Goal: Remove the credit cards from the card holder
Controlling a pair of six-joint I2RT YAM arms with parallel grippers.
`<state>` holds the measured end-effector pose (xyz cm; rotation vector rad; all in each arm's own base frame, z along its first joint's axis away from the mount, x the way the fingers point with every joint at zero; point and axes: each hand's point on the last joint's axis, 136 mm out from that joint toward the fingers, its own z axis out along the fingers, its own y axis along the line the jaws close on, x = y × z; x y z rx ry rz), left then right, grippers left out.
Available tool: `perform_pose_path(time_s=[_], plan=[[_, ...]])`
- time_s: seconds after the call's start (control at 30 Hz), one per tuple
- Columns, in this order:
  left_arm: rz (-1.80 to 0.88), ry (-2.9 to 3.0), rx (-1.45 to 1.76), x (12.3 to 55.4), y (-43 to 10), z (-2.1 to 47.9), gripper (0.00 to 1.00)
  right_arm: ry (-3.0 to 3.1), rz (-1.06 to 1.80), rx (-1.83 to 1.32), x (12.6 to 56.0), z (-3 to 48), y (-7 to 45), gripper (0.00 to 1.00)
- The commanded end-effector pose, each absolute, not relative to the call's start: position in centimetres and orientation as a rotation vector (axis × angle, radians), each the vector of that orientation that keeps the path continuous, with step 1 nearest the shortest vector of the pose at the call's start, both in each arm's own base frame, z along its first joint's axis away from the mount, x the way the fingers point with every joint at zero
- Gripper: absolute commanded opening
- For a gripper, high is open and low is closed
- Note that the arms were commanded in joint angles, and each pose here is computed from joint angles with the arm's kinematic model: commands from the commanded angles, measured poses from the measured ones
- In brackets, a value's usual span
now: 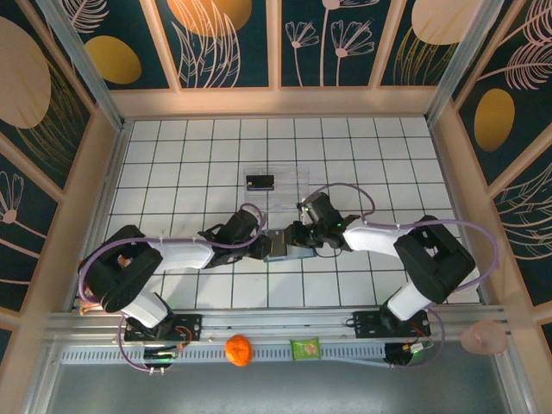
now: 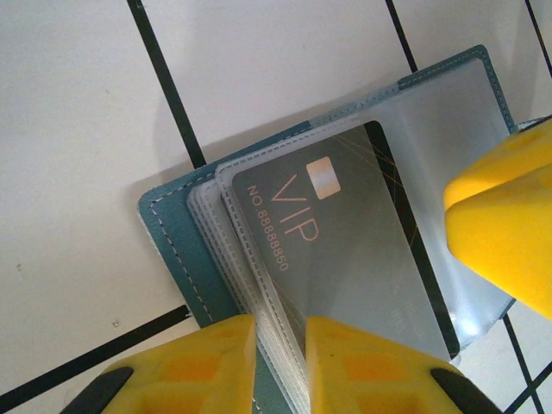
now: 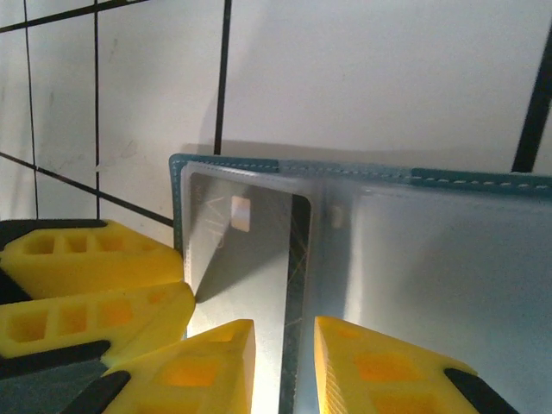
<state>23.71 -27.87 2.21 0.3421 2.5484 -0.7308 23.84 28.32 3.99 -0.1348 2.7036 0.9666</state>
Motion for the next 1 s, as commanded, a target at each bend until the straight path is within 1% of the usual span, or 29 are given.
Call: perform_pose_path(time_s=[0.0, 0.1, 0.27, 0.4, 0.53, 0.8, 0.97], plan=[[-0.662, 2.59, 0.353, 23.5, -27.2, 0.8, 0.21, 2.703, 0.982, -0.103, 24.4, 3.7, 28.3, 0.24], [-0.661, 2.601, 0.352, 23.2, -27.1, 0.5, 0.19, 2.712, 0.977, -0.08, 24.5, 3.3, 28.0, 0.24], [-0.677, 2.613, 0.356, 23.0, -27.2, 0.3, 0.17, 2.684, 1.049, -0.104, 24.3, 3.8, 28.7, 0.24], [-0.682, 2.616, 0.355, 22.9, -27.2, 0.3, 0.16, 2.686, 1.054, -0.106, 24.4, 3.7, 28.8, 0.21], [-0.686, 2.616, 0.356, 22.9, -27.3, 0.3, 0.15, 2.705, 1.038, -0.09, 24.3, 3.1, 28.7, 0.2], [-0.694, 2.62, 0.35, 22.7, -27.2, 0.3, 0.14, 2.685, 0.99, -0.061, 24.6, 3.6, 27.9, 0.2], [-0.698, 2.62, 0.351, 22.7, -27.3, 0.3, 0.13, 2.712, 0.962, -0.039, 24.6, 3.0, 27.6, 0.2]])
